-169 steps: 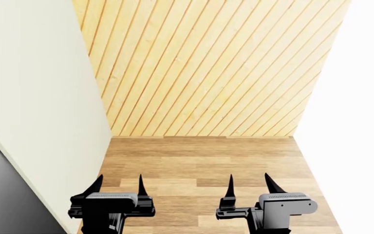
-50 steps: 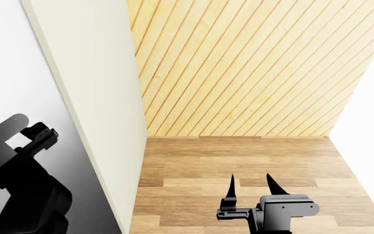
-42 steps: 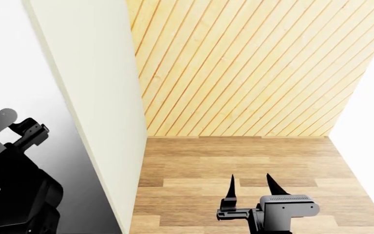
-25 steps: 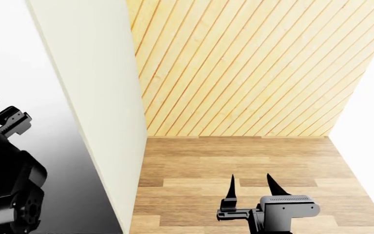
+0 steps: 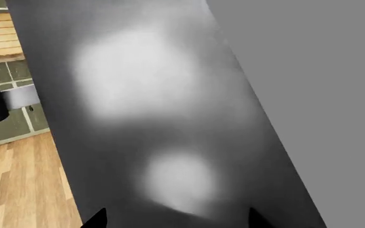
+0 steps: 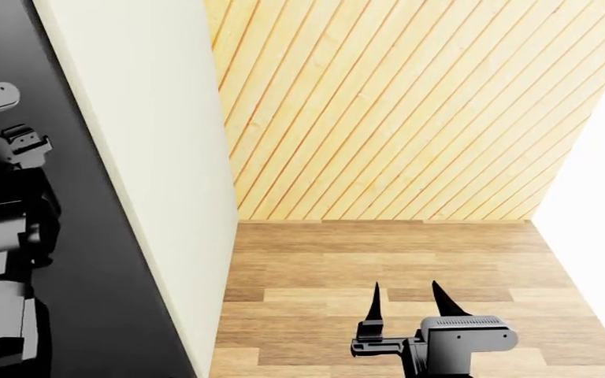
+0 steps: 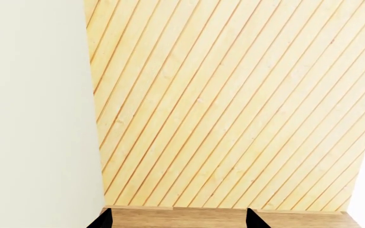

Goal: Close the fridge door

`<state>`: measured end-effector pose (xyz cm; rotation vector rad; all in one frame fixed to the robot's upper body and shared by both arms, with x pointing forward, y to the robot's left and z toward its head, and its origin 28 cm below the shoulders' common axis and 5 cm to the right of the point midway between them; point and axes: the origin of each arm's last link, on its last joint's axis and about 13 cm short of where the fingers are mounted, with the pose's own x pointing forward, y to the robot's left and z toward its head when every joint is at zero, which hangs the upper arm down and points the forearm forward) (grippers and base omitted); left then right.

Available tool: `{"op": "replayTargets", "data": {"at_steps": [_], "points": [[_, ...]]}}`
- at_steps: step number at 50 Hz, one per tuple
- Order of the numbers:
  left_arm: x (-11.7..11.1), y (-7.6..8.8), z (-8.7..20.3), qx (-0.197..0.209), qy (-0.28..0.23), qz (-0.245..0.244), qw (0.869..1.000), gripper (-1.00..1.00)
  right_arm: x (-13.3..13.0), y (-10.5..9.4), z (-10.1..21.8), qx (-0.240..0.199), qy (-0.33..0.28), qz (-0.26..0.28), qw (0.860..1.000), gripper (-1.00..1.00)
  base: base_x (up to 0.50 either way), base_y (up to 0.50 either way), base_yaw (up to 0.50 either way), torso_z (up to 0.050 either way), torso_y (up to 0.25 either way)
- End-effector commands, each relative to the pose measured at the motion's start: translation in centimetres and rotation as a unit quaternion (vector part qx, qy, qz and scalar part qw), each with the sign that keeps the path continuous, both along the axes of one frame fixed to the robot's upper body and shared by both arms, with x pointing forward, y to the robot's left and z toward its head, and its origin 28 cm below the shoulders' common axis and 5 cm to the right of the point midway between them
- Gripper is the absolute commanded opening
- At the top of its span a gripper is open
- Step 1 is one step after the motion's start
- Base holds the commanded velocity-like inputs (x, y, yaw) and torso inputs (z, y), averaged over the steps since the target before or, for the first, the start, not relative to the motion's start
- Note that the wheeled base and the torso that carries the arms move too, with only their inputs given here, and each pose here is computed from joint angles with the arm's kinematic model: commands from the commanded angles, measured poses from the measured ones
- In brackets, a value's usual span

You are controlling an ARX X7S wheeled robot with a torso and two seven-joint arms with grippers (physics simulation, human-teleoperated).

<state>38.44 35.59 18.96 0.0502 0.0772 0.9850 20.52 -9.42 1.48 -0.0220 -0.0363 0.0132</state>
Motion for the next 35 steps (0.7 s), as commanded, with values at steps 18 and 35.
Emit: {"op": "replayTargets", "data": {"at_steps": [18,35], "points": [[3.3,-2.5,2.8,-0.007,0.008,-0.214,0.977,1.00,-0.1,0.0,0.0,0.001,-0.002,-0.002,1.000,1.00,0.00,0.00,0.00,0.000,0.000],[-8.0,-3.4,0.4,-0.014,-0.067,-0.299,0.952,1.00,-0.1,0.0,0.0,0.004,-0.001,-0.001,1.000,1.00,0.00,0.00,0.00,0.000,0.000]]}}
